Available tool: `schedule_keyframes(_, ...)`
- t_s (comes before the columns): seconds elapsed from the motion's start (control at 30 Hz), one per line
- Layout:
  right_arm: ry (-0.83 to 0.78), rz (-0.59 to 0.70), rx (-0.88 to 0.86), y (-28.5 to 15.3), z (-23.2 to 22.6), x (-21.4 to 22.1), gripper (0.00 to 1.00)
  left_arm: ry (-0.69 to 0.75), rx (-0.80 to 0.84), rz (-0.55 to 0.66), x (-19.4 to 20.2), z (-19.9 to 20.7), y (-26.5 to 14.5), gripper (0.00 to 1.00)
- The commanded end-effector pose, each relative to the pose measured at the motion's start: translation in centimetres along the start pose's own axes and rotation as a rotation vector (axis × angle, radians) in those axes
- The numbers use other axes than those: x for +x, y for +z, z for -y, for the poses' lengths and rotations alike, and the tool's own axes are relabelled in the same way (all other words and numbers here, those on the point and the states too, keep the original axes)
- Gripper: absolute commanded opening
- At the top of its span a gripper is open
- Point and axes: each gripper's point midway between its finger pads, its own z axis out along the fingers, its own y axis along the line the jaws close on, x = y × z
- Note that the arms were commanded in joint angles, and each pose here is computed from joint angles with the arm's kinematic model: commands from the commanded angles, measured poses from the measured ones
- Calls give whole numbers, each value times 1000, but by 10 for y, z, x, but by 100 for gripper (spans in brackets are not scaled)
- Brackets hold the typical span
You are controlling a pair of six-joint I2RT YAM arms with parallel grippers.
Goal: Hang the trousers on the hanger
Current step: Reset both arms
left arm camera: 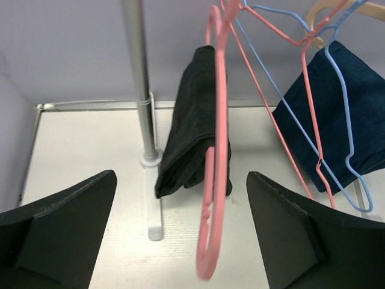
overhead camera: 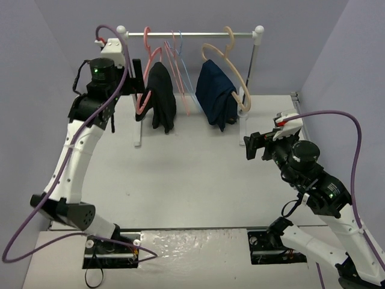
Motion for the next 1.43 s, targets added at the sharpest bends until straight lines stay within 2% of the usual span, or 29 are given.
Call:
schedule_keyframes(0.0, 24, 73, 124, -8, 24, -25, 100, 0, -94, 40, 7, -34, -66, 89)
schedule_keyframes(0.13, 33, 49, 169, -9, 32, -13, 100, -26, -144, -5, 54, -55, -116, 90)
schedule_keyframes(0.17, 41, 52, 179, -11, 34, -12, 100, -38, -147, -39, 75, -57, -119, 90)
schedule_keyframes(0.27, 71, 56, 231, -16, 43, -4, 100, -64, -154, -38, 103, -66, -147, 90)
schedule_keyframes(0.37, 77, 52, 249, -19, 48, 5, 100, -45, -204, -102, 157, -82, -163, 91)
schedule_keyframes(0.53, 106, 62, 246, -28, 50, 17, 100, -59, -218, -84, 192, -92, -186, 92)
schedule_keyframes(0.73, 131, 39, 232, -31, 49, 41, 100, -73, -240, -78, 216, -99, -193, 94)
schedule_keyframes(0.97, 146, 8, 192, -25, 39, 55, 100, -84, -245, -80, 219, -99, -189, 95)
schedule_keyframes(1.4, 131, 13, 169, -24, 35, 50, 100, -155, -249, -71, 229, -97, -187, 95)
